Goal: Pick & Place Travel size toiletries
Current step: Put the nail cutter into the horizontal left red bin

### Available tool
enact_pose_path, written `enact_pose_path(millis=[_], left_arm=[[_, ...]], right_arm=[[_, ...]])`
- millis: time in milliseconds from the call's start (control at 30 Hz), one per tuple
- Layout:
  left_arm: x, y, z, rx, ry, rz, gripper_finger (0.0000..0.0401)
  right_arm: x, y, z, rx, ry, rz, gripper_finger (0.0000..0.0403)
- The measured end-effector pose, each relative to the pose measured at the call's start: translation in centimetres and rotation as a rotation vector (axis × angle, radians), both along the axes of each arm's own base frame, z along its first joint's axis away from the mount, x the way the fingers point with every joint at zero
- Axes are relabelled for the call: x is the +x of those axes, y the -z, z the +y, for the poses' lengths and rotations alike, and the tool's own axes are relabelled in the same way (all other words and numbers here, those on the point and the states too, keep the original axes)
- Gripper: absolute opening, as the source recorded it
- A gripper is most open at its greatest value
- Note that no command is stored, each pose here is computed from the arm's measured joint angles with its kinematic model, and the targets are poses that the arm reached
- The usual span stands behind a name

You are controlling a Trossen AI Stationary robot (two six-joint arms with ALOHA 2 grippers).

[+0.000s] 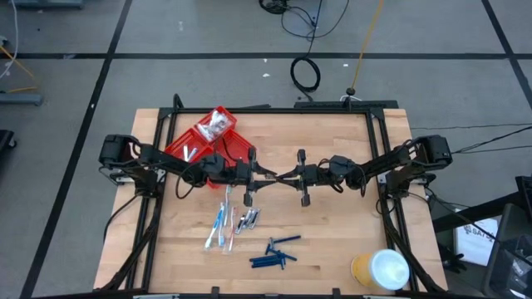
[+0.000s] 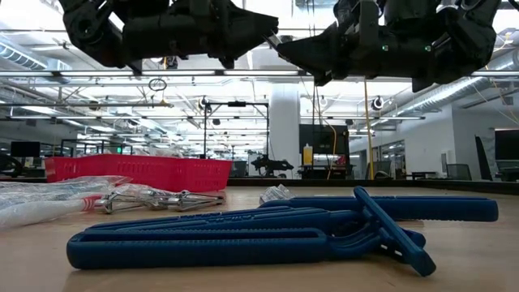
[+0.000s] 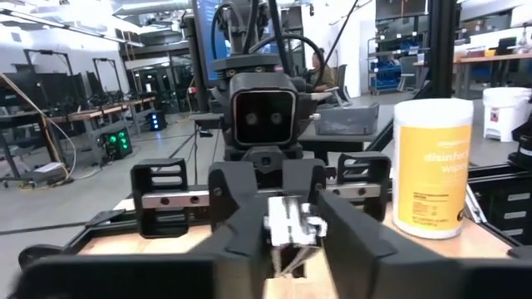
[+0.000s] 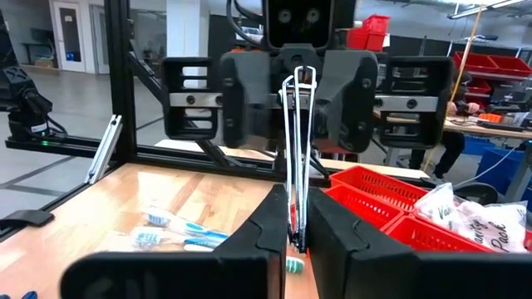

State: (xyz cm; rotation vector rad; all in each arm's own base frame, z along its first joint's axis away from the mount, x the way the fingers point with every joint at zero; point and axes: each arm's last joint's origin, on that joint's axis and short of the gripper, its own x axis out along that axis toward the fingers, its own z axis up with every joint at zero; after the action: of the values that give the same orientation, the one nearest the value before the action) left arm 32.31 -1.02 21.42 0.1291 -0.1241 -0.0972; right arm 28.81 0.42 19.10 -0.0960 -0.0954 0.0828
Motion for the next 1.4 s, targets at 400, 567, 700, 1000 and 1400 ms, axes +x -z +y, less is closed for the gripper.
enact_pose_path(millis=[400,567,700,1000,1400], left_arm=[[-0.3,0.0,1.5,-0.085,-0.107,0.084,0.0037],[-1.9,-1.1,2.3,-0.080,-0.279,0.212,0.0036],[-3.9,-2.2,2.6,-0.079,-0.448,0.325,0.0035],[-10.5,-1.4,3.6,-0.100,-0.840,0.552,0.0035],[-19.2,0.1,4.7,-0.402,-1.230,0.728,0.0035]], right_arm=[[0.1,0.6,-0.3,0.040,0.091,0.068,0.0103],[0.1,1.2,-0.5,0.069,0.132,0.132,0.0184],[0.1,1.3,-0.6,0.069,0.137,0.135,0.0221],[0.1,1.3,-0.6,0.069,0.137,0.135,0.0221],[0.0,1.3,-0.9,0.079,0.150,0.135,0.0207]])
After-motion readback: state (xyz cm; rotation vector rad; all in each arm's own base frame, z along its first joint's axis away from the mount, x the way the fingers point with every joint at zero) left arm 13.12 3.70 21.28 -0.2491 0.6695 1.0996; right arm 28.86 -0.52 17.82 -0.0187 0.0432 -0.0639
